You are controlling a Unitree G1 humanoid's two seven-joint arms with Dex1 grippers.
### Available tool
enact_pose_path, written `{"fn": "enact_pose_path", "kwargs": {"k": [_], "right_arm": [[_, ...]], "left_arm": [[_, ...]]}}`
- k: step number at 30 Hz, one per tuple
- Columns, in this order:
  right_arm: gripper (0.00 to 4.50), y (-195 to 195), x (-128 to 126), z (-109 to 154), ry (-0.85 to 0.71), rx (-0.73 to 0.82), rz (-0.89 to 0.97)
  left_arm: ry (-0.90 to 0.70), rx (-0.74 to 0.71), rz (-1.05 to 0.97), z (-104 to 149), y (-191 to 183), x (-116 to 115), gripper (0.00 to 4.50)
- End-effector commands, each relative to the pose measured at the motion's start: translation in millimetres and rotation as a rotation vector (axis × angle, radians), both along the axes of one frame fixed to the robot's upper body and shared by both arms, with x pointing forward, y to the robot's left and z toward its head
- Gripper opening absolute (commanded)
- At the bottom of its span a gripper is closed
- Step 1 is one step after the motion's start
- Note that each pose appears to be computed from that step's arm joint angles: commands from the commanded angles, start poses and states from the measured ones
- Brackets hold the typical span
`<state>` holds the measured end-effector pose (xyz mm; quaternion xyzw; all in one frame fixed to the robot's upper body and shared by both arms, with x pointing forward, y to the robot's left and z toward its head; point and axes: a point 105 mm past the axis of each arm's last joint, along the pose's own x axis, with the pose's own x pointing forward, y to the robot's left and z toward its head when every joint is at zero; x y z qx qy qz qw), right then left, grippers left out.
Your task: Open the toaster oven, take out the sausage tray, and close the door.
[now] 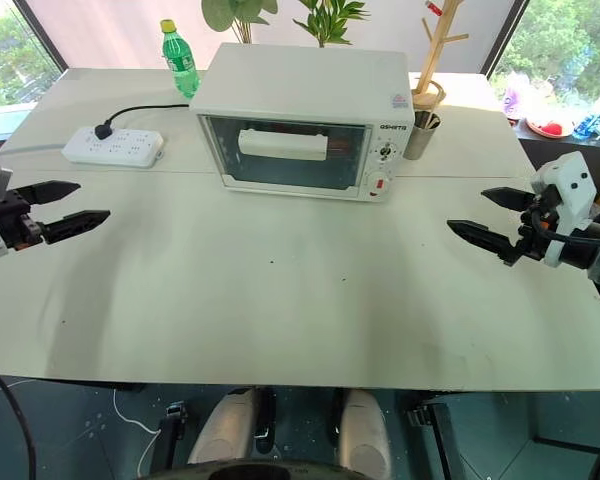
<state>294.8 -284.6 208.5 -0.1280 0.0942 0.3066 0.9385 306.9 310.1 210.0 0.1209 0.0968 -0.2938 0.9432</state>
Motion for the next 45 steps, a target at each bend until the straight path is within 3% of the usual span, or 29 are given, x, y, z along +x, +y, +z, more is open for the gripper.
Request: {"fn": "enact_pose_path", "kwargs": {"k": [1, 16, 25, 30, 45], "right_arm": [[4.5, 4.2, -1.1, 13.5, -0.055, -0.002, 0.022], [4.5, 12.1, -0.5, 15.1, -0.048, 0.023, 0.038], [4.5, 75.3, 8.2, 30.1, -0.063, 0.083, 0.241], [4.5, 120.4, 27.9, 29.3, -0.078, 0.096, 0.354], [4.5, 177.0, 73.4, 22.0, -0.112, 0.125, 0.409]], "left_arm": [[-0.05, 0.052, 0.002, 16.5, 2.6, -7.0, 4.4], [-0.062, -0.04, -0.004, 24.5, -7.0, -7.2, 4.4], [-0.09, -0.09, -0.268, 43.3, -72.2, -1.0, 4.4], [-0.094, -0.071, -0.463, 52.5, -113.9, 5.5, 4.4], [-0.107, -0.064, -0.569, 58.7, -138.6, 7.4, 4.4]]}}
